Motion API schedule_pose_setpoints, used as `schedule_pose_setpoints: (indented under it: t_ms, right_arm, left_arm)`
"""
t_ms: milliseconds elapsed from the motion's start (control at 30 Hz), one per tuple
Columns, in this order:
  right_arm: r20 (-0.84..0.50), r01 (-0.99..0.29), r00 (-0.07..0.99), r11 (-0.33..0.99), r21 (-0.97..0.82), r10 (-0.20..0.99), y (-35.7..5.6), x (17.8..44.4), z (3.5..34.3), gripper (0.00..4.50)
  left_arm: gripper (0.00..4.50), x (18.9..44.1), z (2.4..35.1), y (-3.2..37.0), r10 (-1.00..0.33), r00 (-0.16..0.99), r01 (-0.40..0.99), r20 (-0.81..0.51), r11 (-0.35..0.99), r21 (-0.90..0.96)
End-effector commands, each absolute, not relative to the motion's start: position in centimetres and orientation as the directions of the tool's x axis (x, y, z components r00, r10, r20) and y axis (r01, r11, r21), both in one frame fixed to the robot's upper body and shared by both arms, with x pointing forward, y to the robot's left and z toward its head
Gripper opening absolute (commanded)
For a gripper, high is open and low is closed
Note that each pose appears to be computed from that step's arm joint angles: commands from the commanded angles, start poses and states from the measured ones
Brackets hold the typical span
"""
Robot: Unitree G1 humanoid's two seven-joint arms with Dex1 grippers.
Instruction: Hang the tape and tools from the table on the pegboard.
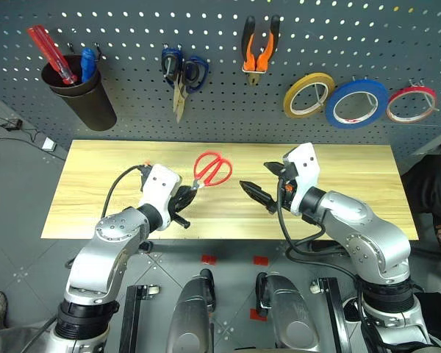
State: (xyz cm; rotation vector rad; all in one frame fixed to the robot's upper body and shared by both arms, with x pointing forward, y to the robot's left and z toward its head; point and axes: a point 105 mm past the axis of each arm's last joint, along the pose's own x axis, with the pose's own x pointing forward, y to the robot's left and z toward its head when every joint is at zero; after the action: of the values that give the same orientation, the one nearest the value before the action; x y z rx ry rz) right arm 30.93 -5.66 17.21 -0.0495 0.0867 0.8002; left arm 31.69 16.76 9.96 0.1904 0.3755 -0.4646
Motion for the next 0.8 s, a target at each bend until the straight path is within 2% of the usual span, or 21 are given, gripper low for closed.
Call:
schedule_pose_setpoints:
  t_ms: [33,100,167,267,333,400,500,567,667,800]
  right_arm:
    - [-0.060,-0.734,0.679,0.679,-0.029,0.731,-5.1,30.8,17.9,4.50]
    - [-0.062,-0.734,0.679,0.679,-0.026,0.731,-5.0,30.9,17.8,4.50]
    - [-0.065,-0.734,0.679,0.678,-0.026,0.732,-4.9,31.0,17.6,4.50]
    - [-0.065,-0.735,0.678,0.678,-0.031,0.732,-4.8,30.9,17.6,4.50]
    - [-0.066,-0.734,0.679,0.679,-0.030,0.731,-4.8,30.8,17.6,4.50]
    - [-0.069,-0.734,0.679,0.679,-0.025,0.731,-4.8,30.6,17.4,4.50]
    - [-0.073,-0.736,0.676,0.677,-0.019,0.733,-4.7,30.6,17.2,4.50]
    - [-0.072,-0.738,0.674,0.675,-0.016,0.735,-4.5,30.6,17.1,4.50]
    - [-0.068,-0.740,0.672,0.672,-0.015,0.738,-4.3,30.8,17.2,4.50]
    - [-0.061,-0.734,0.678,0.678,-0.016,0.732,-4.3,30.9,17.3,4.50]
  left_arm:
    - [0.73,31.6,7.4,17.3,-0.376,0.778,0.430,-0.503,0.903,-0.010]
    - [0.73,31.7,5.9,17.1,-0.390,0.729,0.416,-0.563,0.905,-0.088]
    - [0.73,31.7,5.0,17.0,-0.403,0.691,0.475,-0.600,0.879,-0.044]
    - [0.73,32.0,6.7,16.3,-0.453,0.700,0.580,-0.552,0.812,0.069]
    - [0.73,31.6,7.6,16.3,-0.488,0.676,0.664,-0.552,0.728,0.169]
    - [0.73,30.2,8.0,16.5,-0.527,0.580,0.783,-0.621,0.570,0.248]
    - [0.73,29.7,8.0,17.3,-0.518,0.508,0.841,-0.688,0.470,0.268]
    - [0.73,30.1,7.7,17.8,-0.514,0.502,0.840,-0.695,0.480,0.251]
    - [0.73,31.9,7.6,18.1,-0.504,0.561,0.794,-0.657,0.554,0.253]
    - [0.73,36.0,9.3,19.3,-0.400,0.776,0.572,-0.488,0.773,0.276]
